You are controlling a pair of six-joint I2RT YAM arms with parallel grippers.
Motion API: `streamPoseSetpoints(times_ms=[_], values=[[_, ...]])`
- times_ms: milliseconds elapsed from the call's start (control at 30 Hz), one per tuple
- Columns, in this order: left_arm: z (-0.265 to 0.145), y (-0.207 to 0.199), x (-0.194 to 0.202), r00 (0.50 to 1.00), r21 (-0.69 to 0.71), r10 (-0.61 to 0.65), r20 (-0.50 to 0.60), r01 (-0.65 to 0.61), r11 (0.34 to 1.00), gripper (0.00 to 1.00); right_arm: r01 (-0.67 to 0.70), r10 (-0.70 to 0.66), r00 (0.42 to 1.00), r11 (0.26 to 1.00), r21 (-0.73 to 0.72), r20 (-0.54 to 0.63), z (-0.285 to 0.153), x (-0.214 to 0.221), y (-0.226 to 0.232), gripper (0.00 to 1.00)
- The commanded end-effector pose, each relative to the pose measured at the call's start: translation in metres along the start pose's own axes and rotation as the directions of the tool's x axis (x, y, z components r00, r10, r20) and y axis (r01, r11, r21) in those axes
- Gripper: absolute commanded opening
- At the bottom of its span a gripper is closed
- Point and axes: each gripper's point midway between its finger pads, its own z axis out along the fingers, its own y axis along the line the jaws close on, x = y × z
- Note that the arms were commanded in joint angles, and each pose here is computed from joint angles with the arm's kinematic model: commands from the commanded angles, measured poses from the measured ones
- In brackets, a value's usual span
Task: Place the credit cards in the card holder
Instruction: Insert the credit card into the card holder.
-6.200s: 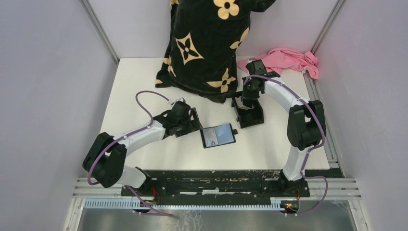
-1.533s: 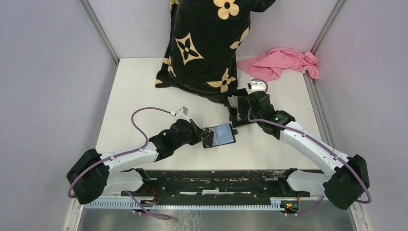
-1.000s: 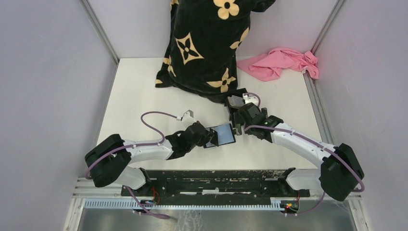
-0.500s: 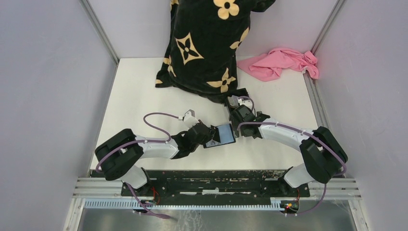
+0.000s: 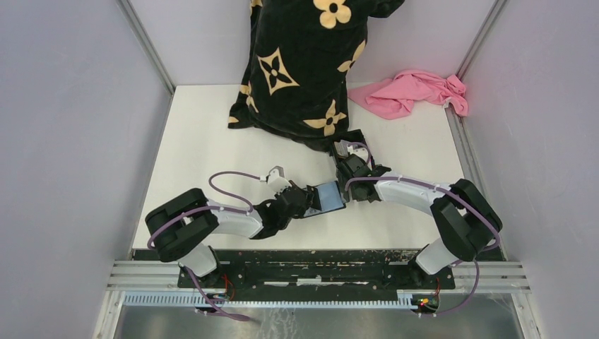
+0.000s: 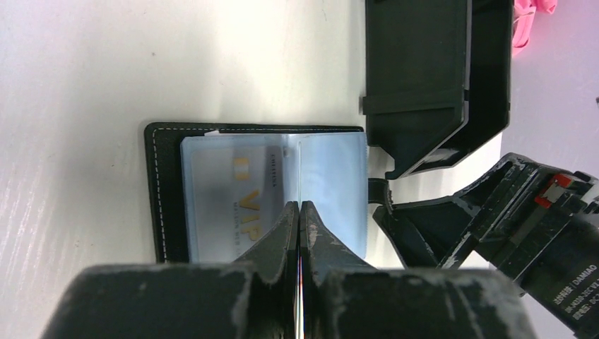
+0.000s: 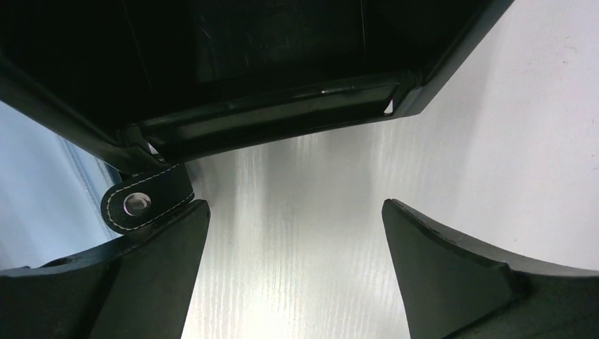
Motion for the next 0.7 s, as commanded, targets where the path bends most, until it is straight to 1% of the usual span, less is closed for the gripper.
streamPoseSetpoints(times_ms=[0,300,667], values=[[0.002,0.002,-0.009,0.996,0.011,0.034,0.087,-0.035,0.999,0.03,-0.038,0.039,0.998,0.999,-0.02,0.052,-0.002,-0.022,0.011,1.0],[0.005,0.012,0.0,0.993,-0.004,0.022,0.116,-0.022,1.0,0.03,-0.032,0.033,0.999,0.999,-0.023,0.025,0.002,-0.016,0.014,1.0],[0.01,0.022,-0.004,0.981,-0.019,-0.029,0.191,0.034,0.999,0.03,-0.039,0.038,0.999,0.999,-0.023,-0.02,0.007,-0.001,0.015,1.0]])
